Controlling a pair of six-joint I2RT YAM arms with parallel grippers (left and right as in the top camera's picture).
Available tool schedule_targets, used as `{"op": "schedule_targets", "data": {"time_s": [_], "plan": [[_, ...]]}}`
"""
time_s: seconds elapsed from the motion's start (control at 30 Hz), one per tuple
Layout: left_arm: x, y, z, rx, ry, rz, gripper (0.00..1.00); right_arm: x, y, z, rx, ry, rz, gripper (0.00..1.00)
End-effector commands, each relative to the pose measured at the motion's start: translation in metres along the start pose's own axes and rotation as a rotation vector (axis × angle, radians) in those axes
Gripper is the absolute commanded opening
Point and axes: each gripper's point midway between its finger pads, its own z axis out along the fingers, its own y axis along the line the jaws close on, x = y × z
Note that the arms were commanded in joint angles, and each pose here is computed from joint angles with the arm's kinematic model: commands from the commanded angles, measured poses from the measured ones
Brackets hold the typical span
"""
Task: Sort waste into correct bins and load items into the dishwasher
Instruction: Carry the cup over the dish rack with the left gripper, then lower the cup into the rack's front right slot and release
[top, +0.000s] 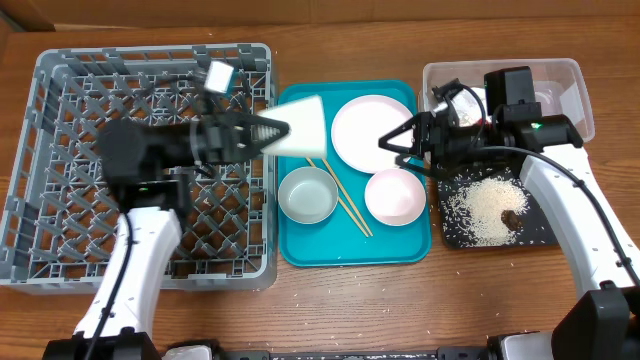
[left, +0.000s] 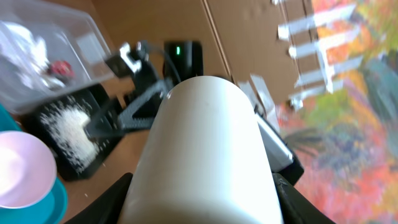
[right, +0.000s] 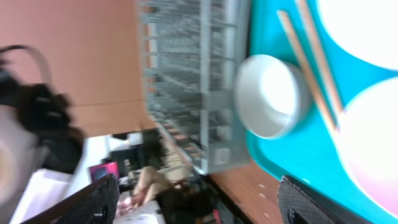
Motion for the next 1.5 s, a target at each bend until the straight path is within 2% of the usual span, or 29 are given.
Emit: {"op": "schedule_targets", "data": {"time_s": [0.0, 0.3, 0.87, 1.23, 1.47], "plan": [[-0.017, -0.005, -0.027, -0.031, -0.084, -0.073, 0.13, 0.003, -0.025, -0.001, 0.162, -0.017, -0.041, 0.83], [-0.059, -0.016, -0.076, -0.078, -0.294, -0.006, 0.13, 0.007, -0.052, -0.007, 0.316, -0.023, 0.006, 0.85], [-0.119, -0.054, -0.104, -0.227, -0.473, 0.088, 0.12, 0.01, -0.056, -0.008, 0.337, -0.012, 0.004, 0.87], [-0.124, -0.074, -0.11, -0.402, -0.537, 0.127, 0.12, 0.01, -0.056, -0.008, 0.337, -0.013, 0.003, 0.87], [-0.107, -0.054, -0.113, -0.632, -0.542, 0.084, 0.11, 0.01, -0.056, -0.008, 0.337, -0.013, -0.001, 0.88]]}}
